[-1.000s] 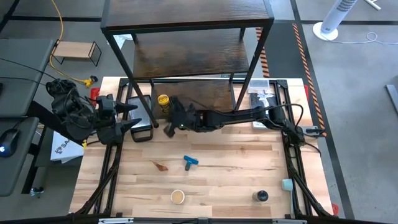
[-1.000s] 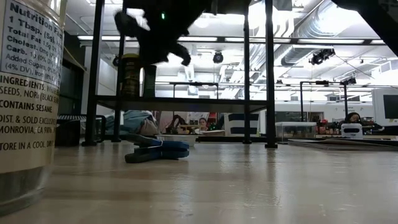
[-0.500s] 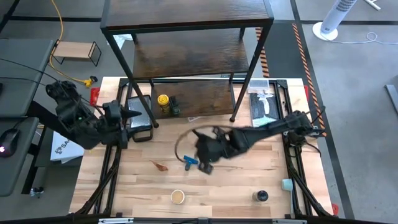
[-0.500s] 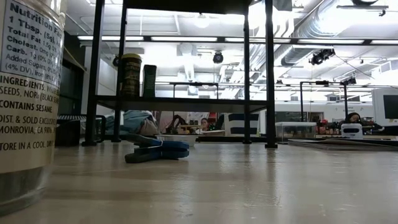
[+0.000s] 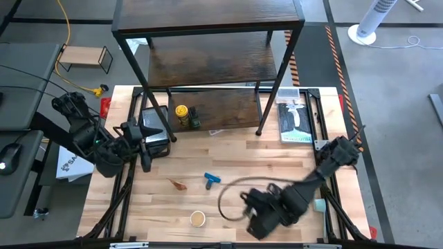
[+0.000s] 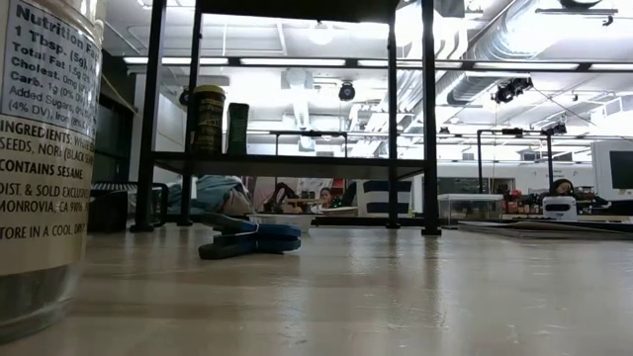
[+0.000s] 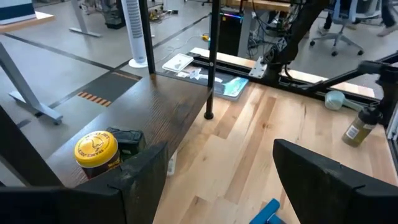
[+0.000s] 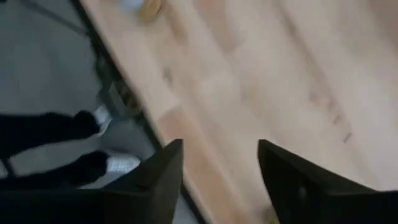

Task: Shelf spices
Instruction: Put the brown seasoning bottle on the shelf

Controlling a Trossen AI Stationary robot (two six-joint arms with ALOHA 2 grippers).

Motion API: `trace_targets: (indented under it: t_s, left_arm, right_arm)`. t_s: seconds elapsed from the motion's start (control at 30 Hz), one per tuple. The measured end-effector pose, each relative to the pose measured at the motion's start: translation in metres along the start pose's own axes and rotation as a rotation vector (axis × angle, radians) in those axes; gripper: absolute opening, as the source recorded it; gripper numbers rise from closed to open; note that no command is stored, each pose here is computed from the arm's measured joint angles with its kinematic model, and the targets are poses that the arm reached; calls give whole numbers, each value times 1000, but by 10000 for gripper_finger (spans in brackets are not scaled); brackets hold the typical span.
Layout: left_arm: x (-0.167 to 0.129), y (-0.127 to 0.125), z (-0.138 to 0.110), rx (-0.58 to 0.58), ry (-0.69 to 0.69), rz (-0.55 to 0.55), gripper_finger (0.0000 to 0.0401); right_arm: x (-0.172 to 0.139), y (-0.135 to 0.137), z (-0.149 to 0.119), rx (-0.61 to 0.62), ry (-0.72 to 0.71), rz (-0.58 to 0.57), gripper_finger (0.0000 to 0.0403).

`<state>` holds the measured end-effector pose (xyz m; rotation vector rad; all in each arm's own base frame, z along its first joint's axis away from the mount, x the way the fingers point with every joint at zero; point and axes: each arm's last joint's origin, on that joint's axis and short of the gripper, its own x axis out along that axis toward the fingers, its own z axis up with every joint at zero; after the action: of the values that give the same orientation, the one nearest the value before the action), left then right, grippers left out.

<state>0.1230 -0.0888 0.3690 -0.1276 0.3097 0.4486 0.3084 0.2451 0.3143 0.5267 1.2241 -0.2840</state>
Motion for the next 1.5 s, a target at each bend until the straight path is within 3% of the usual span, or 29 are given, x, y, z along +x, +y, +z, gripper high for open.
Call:
trace_targets:
  t_s: [0.13, 0.33, 0.67, 0.87, 1.5]
  left_arm:
    - [0, -1, 0, -5, -2, -2, 282]
    - [0, -1, 1, 5, -4, -4, 282]
    - [0, -3, -2, 19, 82, -88, 282]
    - [-1, -5, -4, 5, 157, -151, 282]
    - [-1, 0, -10, 71, 216, -142, 282]
  right_arm:
    - [-4, 9, -24, 5, 14, 14, 253]
    - [-4, 8, -27, 4, 18, 1, 285]
    - [-1, 1, -10, 45, 27, -15, 287]
    - [-1, 1, -10, -23, 41, -9, 287]
    - [1, -4, 3, 8, 37, -15, 287]
